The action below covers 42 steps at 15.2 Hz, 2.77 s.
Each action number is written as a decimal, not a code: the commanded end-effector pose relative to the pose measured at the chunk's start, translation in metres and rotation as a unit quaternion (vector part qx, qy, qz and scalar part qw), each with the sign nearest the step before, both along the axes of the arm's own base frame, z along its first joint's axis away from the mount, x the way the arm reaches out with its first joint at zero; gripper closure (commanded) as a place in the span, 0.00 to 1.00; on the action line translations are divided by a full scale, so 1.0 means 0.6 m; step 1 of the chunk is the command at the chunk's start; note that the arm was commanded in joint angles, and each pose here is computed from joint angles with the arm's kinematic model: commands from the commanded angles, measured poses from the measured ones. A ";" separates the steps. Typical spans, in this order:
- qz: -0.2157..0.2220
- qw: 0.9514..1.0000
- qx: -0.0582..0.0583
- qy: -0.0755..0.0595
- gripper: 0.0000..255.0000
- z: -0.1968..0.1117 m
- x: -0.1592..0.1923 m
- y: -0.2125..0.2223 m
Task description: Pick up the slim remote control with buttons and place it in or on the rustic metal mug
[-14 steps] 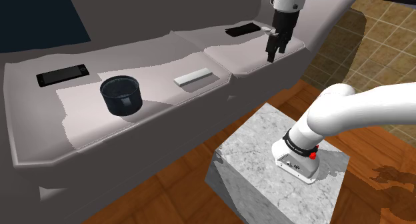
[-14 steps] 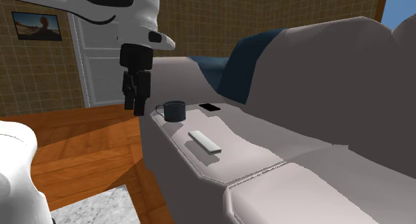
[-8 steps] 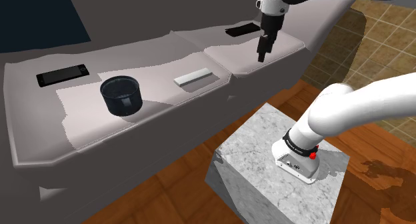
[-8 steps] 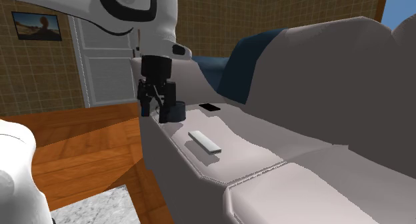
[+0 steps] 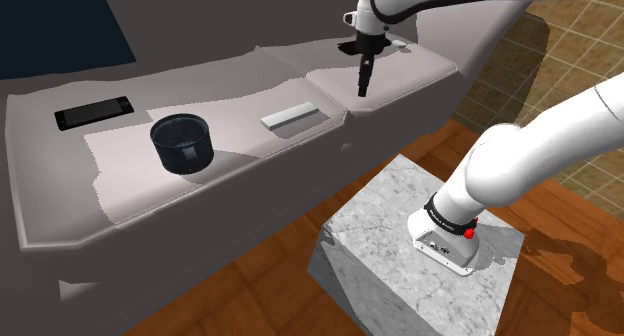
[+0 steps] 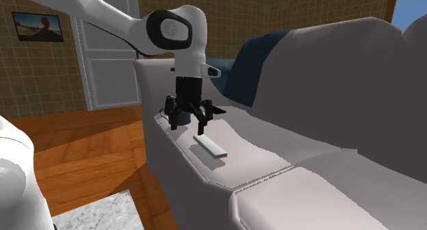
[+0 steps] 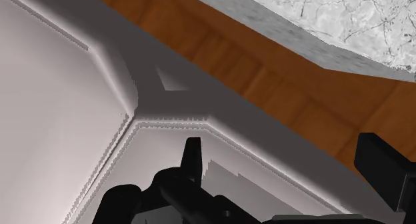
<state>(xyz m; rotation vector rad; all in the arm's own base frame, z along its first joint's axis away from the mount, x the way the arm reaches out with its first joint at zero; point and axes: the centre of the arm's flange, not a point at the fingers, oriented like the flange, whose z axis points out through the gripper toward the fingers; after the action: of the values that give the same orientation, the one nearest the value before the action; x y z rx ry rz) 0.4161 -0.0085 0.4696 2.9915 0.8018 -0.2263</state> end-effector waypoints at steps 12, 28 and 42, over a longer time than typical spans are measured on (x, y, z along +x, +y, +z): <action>0.272 0.961 0.047 -0.009 0.00 -0.128 0.202 0.116; 0.382 0.922 0.067 -0.012 0.00 -0.244 0.258 0.201; 0.382 0.922 0.067 -0.012 1.00 -0.243 0.260 0.202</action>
<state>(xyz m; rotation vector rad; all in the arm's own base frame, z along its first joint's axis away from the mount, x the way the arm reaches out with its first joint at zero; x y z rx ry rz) 0.5718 0.1132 0.3255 2.5113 1.9404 -0.0980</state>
